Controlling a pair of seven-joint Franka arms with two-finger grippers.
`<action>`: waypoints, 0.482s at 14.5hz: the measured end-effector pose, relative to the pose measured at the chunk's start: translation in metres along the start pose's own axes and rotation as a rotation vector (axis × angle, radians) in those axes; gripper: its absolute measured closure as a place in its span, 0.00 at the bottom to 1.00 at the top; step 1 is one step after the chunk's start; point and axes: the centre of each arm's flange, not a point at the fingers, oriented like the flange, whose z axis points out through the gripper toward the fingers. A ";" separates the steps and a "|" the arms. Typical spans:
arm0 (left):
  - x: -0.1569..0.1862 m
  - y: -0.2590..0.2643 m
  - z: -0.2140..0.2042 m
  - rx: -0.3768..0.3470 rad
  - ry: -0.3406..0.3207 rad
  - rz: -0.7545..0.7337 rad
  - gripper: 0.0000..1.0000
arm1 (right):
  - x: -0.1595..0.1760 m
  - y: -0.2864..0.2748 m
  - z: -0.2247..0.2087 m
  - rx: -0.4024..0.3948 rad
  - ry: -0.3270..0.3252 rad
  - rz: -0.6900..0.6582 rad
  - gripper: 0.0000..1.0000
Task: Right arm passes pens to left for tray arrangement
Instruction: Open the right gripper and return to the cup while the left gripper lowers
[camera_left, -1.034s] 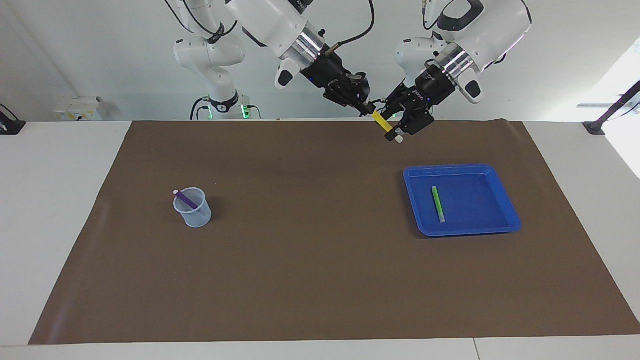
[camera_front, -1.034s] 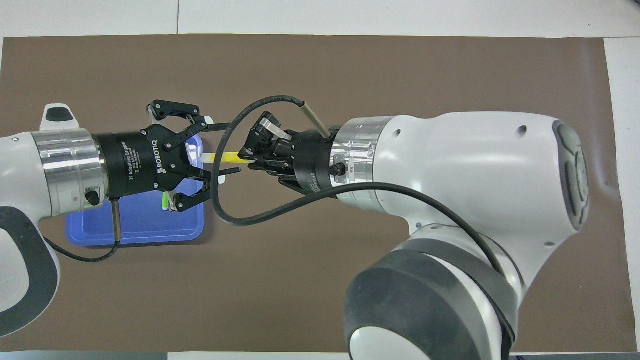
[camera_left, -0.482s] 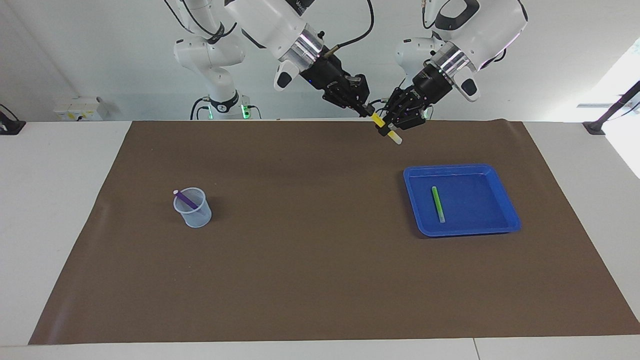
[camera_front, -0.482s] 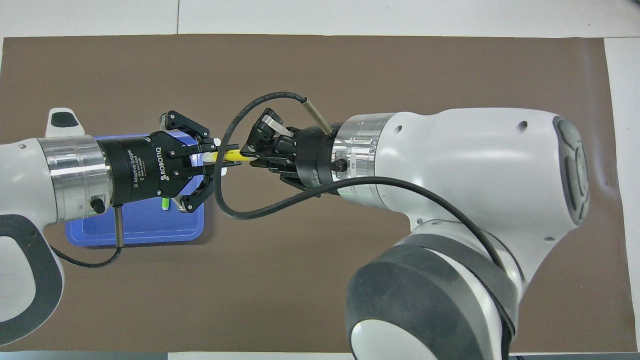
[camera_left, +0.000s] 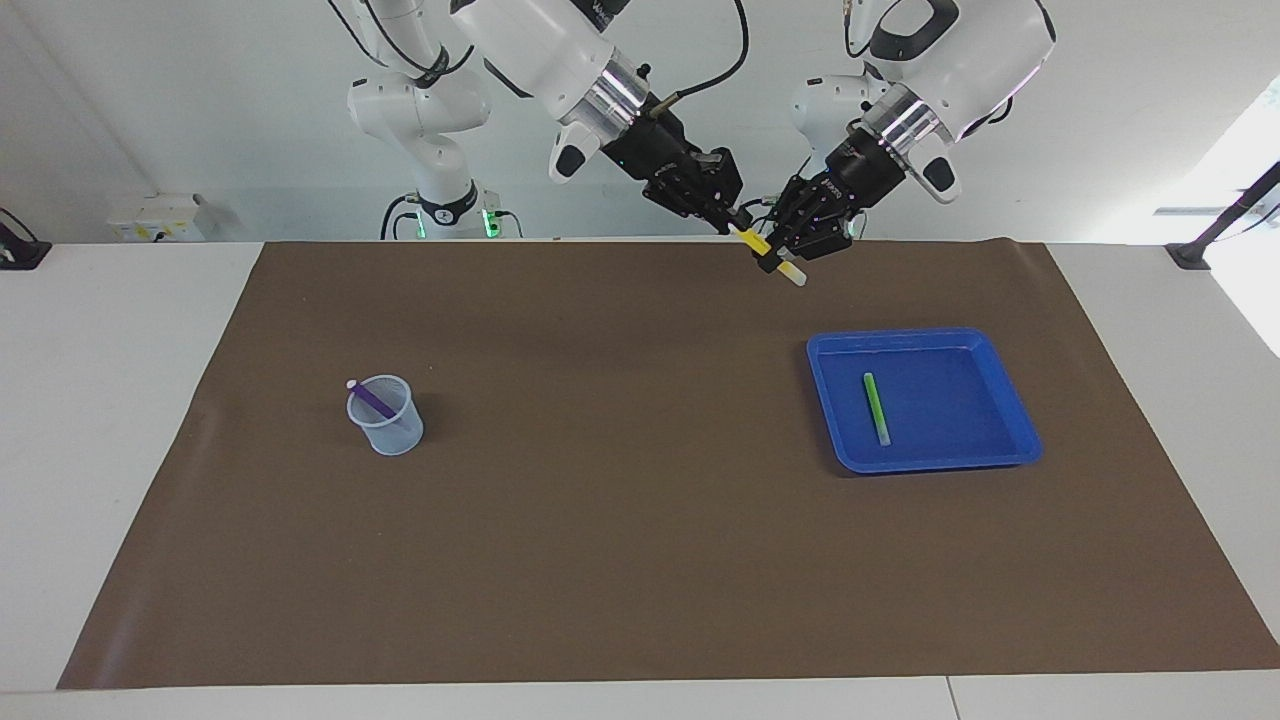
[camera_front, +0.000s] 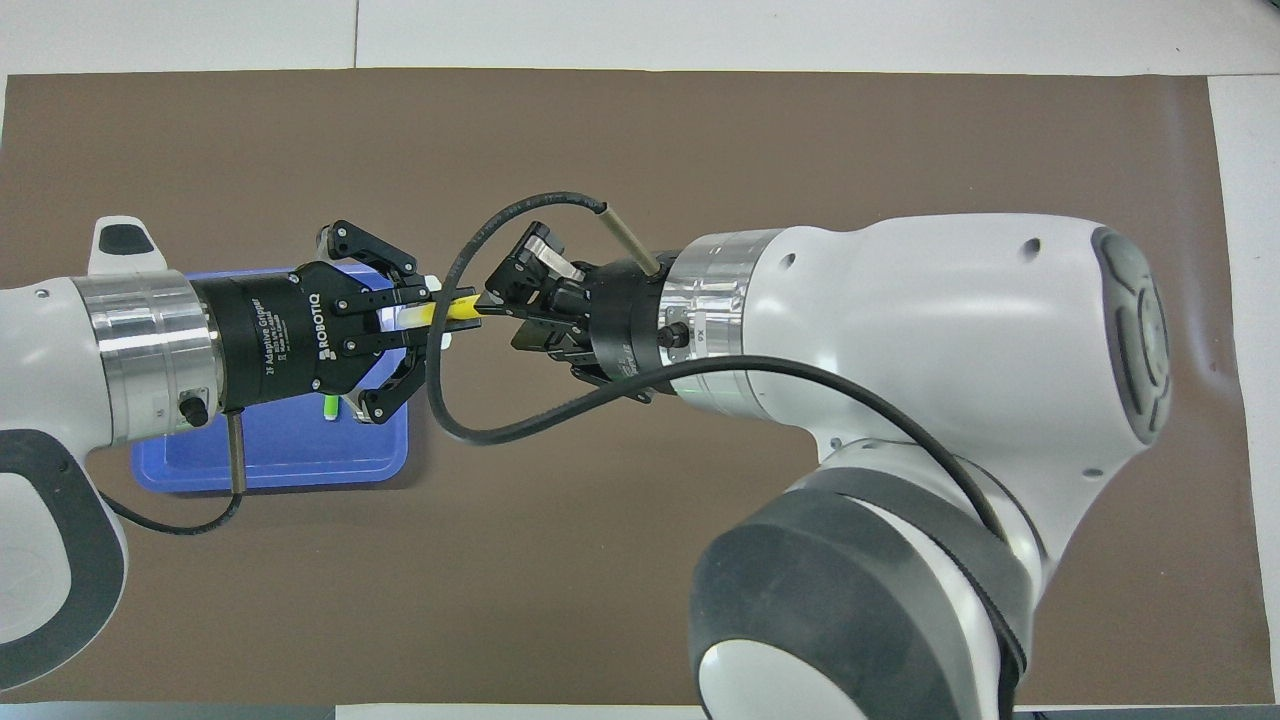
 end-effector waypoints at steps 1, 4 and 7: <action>0.001 0.001 -0.001 -0.002 0.001 -0.001 0.81 | 0.000 0.001 0.000 -0.025 0.012 -0.019 0.46; 0.006 0.003 -0.004 -0.011 0.051 0.050 0.81 | 0.011 0.009 -0.004 -0.120 0.064 -0.069 0.16; 0.025 0.009 -0.012 0.004 0.121 0.213 0.81 | 0.039 0.024 -0.014 -0.210 0.111 -0.073 0.00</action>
